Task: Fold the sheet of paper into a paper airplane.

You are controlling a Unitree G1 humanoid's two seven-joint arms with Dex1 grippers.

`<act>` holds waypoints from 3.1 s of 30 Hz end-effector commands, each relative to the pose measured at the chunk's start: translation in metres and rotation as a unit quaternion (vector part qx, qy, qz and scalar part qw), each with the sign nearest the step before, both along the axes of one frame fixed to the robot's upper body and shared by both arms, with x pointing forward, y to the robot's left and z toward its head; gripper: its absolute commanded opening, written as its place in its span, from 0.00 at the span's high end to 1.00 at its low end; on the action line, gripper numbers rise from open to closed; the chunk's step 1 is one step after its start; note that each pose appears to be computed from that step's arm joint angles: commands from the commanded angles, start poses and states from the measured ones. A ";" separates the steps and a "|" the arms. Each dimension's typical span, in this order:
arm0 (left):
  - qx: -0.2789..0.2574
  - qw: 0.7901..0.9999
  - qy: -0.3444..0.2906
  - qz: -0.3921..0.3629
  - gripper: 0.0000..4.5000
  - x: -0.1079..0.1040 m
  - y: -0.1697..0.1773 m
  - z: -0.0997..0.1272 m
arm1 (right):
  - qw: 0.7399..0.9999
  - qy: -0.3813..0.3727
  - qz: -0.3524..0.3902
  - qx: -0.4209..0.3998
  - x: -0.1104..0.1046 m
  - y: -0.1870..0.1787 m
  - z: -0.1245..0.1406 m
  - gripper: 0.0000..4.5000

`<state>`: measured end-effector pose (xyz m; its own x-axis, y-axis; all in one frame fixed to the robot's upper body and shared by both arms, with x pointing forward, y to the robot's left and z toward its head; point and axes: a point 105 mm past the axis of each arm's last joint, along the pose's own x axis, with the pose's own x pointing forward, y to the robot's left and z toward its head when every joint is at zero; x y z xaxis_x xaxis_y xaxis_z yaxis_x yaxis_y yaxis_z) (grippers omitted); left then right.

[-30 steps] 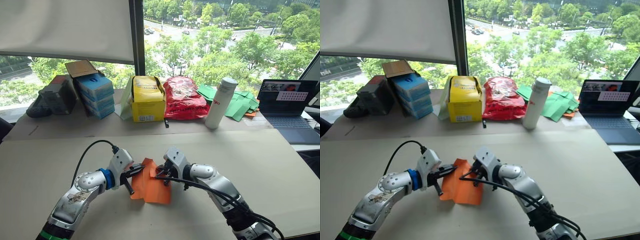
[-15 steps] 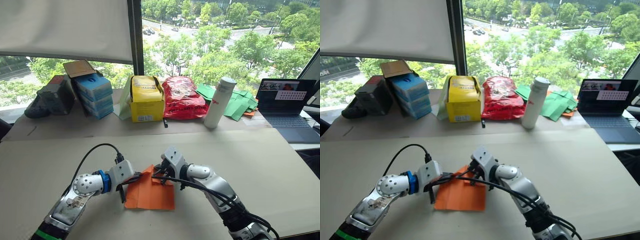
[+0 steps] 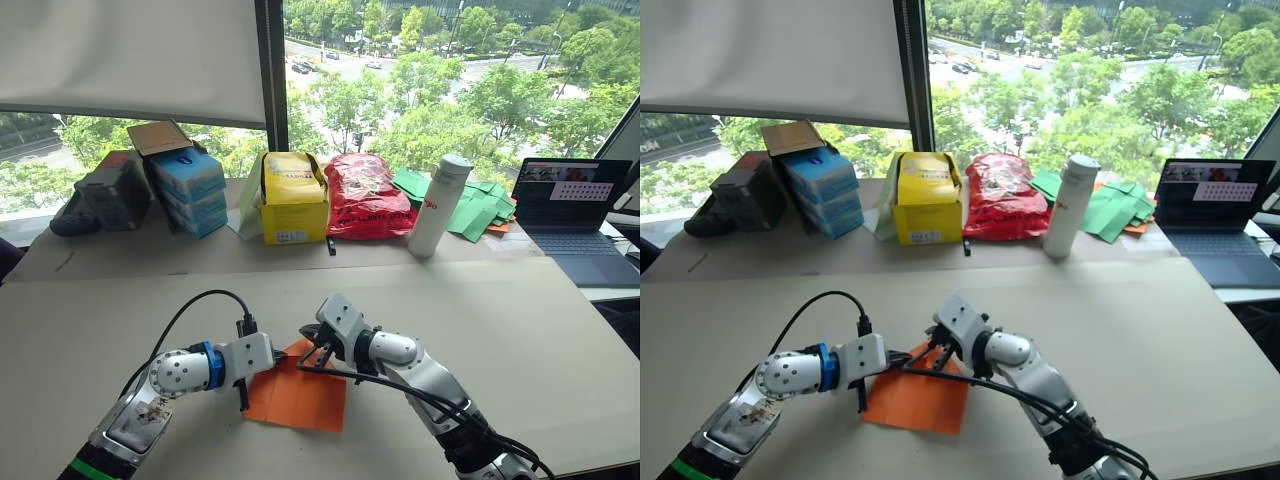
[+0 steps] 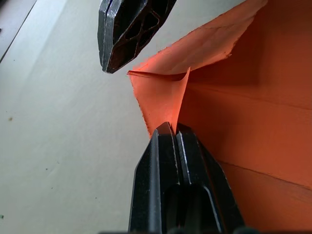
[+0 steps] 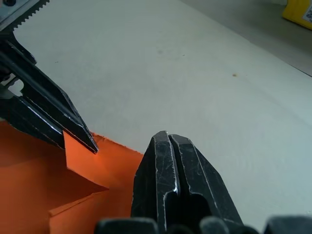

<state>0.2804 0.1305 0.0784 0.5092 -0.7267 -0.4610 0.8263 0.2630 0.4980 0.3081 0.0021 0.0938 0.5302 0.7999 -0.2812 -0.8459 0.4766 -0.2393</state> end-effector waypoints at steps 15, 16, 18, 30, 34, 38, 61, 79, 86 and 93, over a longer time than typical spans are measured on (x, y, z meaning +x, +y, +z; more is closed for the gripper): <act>-0.166 0.977 0.109 0.081 0.36 0.016 0.029 0.048 | 0.998 0.033 -0.028 -0.050 0.005 -0.008 -0.029 1.00; -0.182 0.972 0.121 0.088 0.36 0.018 0.030 0.050 | 0.998 0.033 -0.029 -0.048 0.006 -0.008 -0.028 1.00; -0.204 0.965 0.141 0.088 0.42 0.022 0.026 0.054 | 0.998 0.032 -0.030 -0.048 0.007 -0.009 -0.027 1.00; -0.172 0.961 0.195 0.093 0.99 0.020 -0.007 0.013 | 0.997 0.029 -0.049 -0.045 0.010 -0.014 -0.024 1.00; -0.167 0.961 0.200 0.091 0.99 0.021 -0.012 0.008 | 0.997 0.030 -0.054 -0.046 0.011 -0.016 -0.025 1.00; -0.150 0.961 0.204 0.108 0.99 0.026 -0.013 0.000 | 0.997 0.030 -0.053 -0.044 0.010 -0.014 -0.025 1.00; -0.057 0.957 0.256 0.128 0.99 -0.003 0.013 -0.042 | 0.997 0.034 -0.049 -0.053 0.007 -0.012 -0.028 1.00; -0.043 0.950 0.264 0.161 0.99 -0.027 0.047 -0.038 | 0.997 0.036 -0.037 -0.058 0.006 -0.009 -0.029 1.00; -0.041 0.949 0.262 0.169 0.99 -0.029 0.054 -0.038 | 0.997 0.036 -0.033 -0.059 0.005 -0.008 -0.029 1.00; -0.083 0.959 0.219 0.157 0.99 -0.009 0.040 -0.004 | 0.997 0.032 -0.034 -0.054 0.007 -0.008 -0.026 1.00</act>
